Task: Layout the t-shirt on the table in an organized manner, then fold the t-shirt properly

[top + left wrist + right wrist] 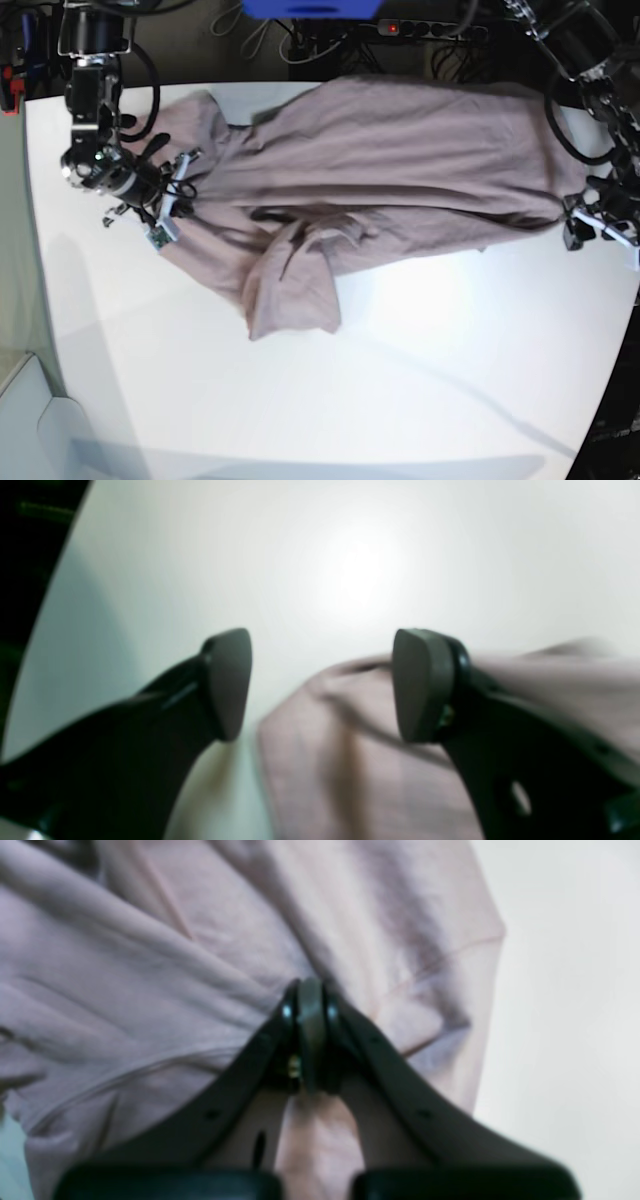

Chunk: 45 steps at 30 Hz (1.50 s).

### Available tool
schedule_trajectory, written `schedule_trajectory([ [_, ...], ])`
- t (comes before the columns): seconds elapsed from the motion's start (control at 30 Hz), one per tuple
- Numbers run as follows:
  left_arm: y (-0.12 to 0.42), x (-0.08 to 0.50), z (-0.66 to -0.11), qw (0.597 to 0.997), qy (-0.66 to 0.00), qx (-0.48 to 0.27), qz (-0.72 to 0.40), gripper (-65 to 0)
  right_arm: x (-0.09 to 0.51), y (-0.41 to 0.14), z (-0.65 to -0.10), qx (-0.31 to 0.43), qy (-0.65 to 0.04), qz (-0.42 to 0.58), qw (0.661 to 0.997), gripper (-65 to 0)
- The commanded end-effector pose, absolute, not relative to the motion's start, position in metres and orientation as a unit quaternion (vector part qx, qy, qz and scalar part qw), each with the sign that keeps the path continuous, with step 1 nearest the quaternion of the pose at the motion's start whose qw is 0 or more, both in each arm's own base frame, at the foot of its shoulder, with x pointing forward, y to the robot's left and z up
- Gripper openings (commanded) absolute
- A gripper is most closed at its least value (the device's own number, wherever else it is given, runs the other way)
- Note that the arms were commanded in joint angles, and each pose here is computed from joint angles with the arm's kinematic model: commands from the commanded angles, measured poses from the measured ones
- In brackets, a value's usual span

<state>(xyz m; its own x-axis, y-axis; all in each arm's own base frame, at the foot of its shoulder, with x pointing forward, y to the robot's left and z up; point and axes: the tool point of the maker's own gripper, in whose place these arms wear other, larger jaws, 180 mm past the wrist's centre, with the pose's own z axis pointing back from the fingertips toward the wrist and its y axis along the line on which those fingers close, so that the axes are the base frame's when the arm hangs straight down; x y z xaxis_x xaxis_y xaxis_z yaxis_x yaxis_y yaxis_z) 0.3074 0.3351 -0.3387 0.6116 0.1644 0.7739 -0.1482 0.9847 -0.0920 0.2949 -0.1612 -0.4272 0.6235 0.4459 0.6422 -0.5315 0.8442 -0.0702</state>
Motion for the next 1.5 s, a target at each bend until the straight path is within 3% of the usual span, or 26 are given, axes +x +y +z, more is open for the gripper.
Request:
schedule_trajectory([
  [0.0,0.323,0.317,-0.311,0.882,-0.467,-0.017,0.068,-22.0,0.301,-0.166,-0.419,0.050,-0.346,0.274,0.896,-65.0],
  [0.13,0.231,0.328,-0.287,0.871,-0.483,-0.088,-0.003,-22.0,0.302,-0.165,-0.418,0.051,-0.348,0.276,0.894,-65.0],
  [0.27,0.131,0.335,-0.295,0.871,-0.455,-0.144,-0.114,-21.9,0.301,-0.158,-0.419,0.058,-0.349,0.273,0.894,-65.0],
  [0.4,0.066,0.331,-0.305,0.864,-0.427,-0.122,-0.237,-21.9,0.301,-0.157,-0.419,0.059,-0.350,0.273,0.894,-65.0],
  [0.5,0.034,0.327,-0.307,0.838,-0.433,-0.076,-0.323,-21.6,0.302,-0.156,-0.418,0.060,-0.351,0.272,0.894,-65.0],
  [0.63,0.016,0.328,-0.308,0.810,-0.441,-0.028,-0.384,-21.5,0.302,-0.156,-0.418,0.060,-0.351,0.272,0.894,-65.0],
  [0.77,0.016,0.341,-0.322,0.807,-0.420,0.014,-0.414,-21.5,0.302,-0.156,-0.418,0.060,-0.351,0.272,0.894,-65.0],
  [1.0,0.002,0.350,-0.348,0.808,-0.381,0.010,-0.449,-21.5,0.304,-0.156,-0.417,0.060,-0.353,0.272,0.893,-65.0],
  [1.47,-0.021,0.343,-0.339,0.792,-0.393,-0.027,-0.467,-21.5,0.305,-0.156,-0.416,0.059,-0.354,0.272,0.893,-65.0],
])
